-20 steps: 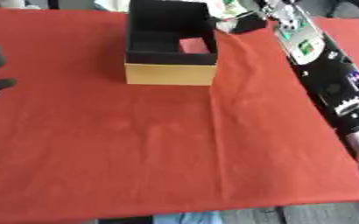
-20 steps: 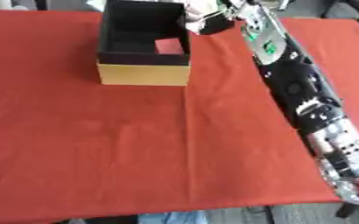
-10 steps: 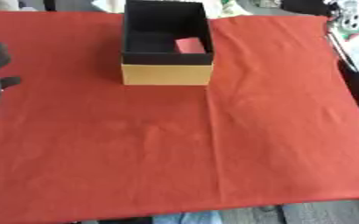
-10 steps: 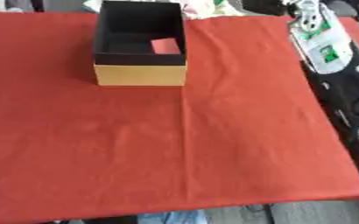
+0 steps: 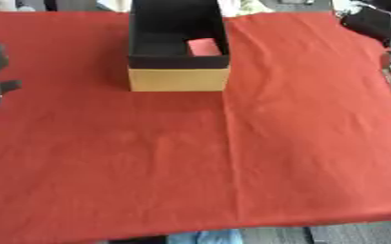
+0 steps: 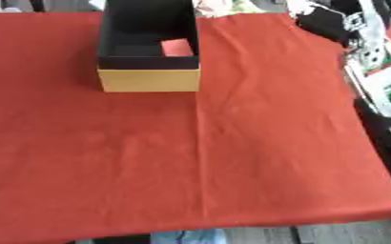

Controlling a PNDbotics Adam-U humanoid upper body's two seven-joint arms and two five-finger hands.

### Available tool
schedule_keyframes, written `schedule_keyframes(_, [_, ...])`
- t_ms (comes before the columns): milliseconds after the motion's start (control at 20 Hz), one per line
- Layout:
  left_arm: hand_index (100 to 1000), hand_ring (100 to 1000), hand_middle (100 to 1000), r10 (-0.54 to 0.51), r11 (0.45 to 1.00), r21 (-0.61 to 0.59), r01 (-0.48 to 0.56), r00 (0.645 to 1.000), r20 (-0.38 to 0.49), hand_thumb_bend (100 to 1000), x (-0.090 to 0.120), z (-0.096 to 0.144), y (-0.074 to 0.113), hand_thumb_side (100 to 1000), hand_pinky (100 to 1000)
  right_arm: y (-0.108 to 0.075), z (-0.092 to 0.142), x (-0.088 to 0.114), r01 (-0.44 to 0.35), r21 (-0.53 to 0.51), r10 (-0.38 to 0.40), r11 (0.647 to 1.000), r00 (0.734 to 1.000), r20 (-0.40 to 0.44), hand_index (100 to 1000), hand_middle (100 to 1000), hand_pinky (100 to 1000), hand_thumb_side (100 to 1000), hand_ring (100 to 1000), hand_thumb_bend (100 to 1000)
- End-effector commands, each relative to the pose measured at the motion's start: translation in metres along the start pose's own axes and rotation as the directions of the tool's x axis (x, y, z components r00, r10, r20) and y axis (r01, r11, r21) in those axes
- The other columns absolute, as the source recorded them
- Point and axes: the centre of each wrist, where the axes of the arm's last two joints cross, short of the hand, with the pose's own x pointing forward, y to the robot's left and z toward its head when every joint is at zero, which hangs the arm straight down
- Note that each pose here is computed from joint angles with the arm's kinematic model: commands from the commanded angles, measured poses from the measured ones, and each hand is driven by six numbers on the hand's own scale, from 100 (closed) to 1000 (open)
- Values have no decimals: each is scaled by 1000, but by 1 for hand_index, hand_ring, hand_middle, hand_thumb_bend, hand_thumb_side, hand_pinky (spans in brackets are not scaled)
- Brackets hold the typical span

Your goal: Pick up objects on the table and place them in the box.

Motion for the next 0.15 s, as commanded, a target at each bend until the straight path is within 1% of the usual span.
schedule_keyframes(50, [938, 997, 935, -22, 1000, 22, 22, 1000, 21, 100, 7, -1, 4, 351, 882, -1, 6, 11, 44, -50, -43, 998, 999, 26, 856, 651, 624, 100, 780, 111])
schedule_keyframes(150, [938, 998, 936, -26, 999, 31, 25, 1000, 18, 100, 7, 0, 5, 352, 882, 3, 19, 8, 72, -71, -72, 995, 997, 3, 854, 653, 623, 100, 783, 100])
